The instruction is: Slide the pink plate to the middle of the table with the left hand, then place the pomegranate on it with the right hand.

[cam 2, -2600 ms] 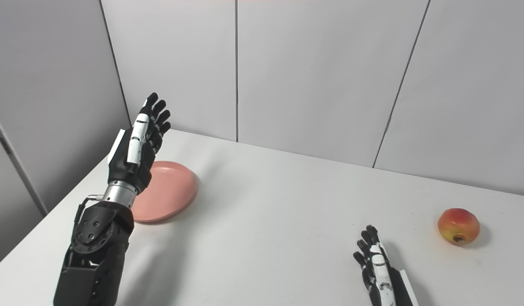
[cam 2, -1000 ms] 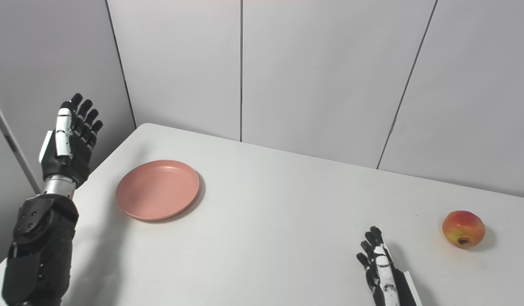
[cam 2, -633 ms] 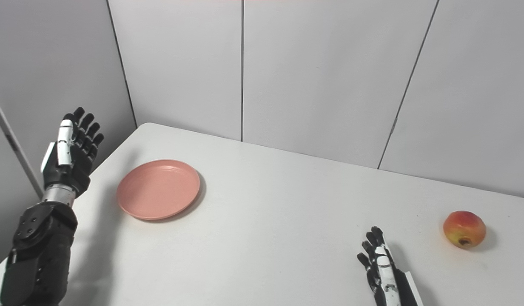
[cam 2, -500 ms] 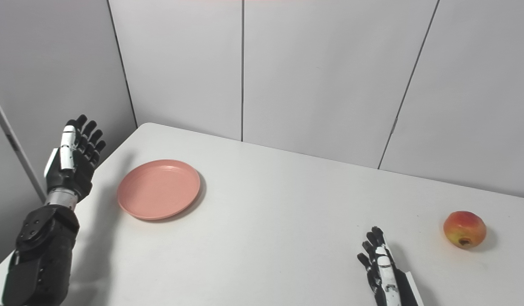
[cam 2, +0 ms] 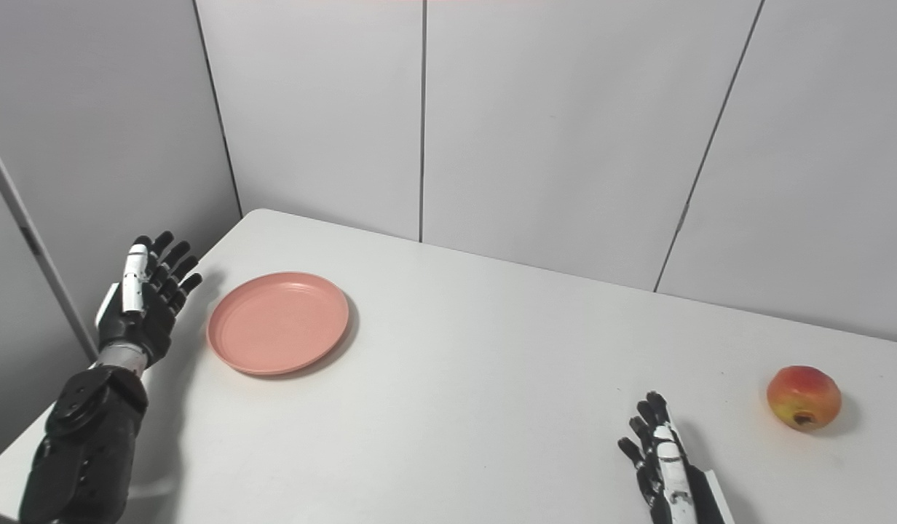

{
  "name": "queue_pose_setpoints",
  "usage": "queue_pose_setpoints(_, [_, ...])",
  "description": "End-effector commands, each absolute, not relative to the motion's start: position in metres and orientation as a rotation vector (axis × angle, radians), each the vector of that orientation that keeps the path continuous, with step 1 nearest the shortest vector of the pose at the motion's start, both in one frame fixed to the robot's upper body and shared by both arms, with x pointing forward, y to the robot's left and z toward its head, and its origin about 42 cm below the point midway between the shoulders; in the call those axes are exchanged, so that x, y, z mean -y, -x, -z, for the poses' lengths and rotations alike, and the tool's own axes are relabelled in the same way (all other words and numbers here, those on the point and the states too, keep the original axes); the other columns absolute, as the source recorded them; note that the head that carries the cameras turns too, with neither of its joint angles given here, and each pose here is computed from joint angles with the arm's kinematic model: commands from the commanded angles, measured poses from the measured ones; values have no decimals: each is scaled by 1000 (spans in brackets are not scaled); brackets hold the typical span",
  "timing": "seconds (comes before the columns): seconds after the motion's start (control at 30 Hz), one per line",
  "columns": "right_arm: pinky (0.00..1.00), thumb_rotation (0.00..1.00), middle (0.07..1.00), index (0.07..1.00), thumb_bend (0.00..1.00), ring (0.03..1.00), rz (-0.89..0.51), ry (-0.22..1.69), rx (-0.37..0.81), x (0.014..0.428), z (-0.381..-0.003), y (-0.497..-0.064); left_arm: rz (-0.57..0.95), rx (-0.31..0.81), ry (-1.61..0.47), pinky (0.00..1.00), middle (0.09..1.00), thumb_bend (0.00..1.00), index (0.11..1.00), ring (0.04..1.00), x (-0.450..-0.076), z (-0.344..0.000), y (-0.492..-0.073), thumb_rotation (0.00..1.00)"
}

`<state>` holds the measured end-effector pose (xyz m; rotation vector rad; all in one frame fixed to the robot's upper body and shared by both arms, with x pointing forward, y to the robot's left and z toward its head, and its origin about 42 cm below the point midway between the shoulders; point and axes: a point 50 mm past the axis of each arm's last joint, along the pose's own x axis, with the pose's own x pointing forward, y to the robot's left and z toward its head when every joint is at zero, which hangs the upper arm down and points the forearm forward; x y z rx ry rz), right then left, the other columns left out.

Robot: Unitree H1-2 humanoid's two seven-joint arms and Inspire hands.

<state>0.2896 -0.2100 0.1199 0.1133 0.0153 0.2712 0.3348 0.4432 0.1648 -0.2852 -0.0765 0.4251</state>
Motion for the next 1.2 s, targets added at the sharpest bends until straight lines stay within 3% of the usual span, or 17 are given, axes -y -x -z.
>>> queue_pose_setpoints(0.0, [1000, 1000, 1000, 1000, 93, 1000, -272, -116, 14, 213, -132, -293, -411, 171, 254, 932, 917, 387, 910, 919, -453, -188, -344, 1000])
queue_pose_setpoints(0.3, [1000, 1000, 1000, 1000, 84, 1000, -270, -121, 14, 214, -133, -294, -401, 142, 262, 952, 932, 384, 928, 930, -463, -172, -341, 1000])
queue_pose_setpoints(0.47, [1000, 1000, 1000, 1000, 92, 1000, -269, -121, 11, 214, -132, -294, -409, 113, 284, 876, 908, 382, 909, 900, -463, -161, -340, 1000])
queue_pose_setpoints(0.67, [1000, 1000, 1000, 1000, 88, 1000, -273, -126, 13, 214, -133, -295, -388, 96, 272, 854, 887, 388, 891, 873, -458, -151, -341, 1000])
queue_pose_setpoints(0.93, [1000, 1000, 1000, 1000, 91, 1000, -269, -125, 14, 214, -134, -294, -355, 79, 280, 964, 945, 377, 932, 948, -438, -149, -343, 1000])
queue_pose_setpoints(1.17, [1000, 1000, 1000, 1000, 101, 1000, -271, -113, 19, 213, -133, -294, -328, 58, 275, 957, 926, 378, 912, 929, -429, -141, -347, 1000])
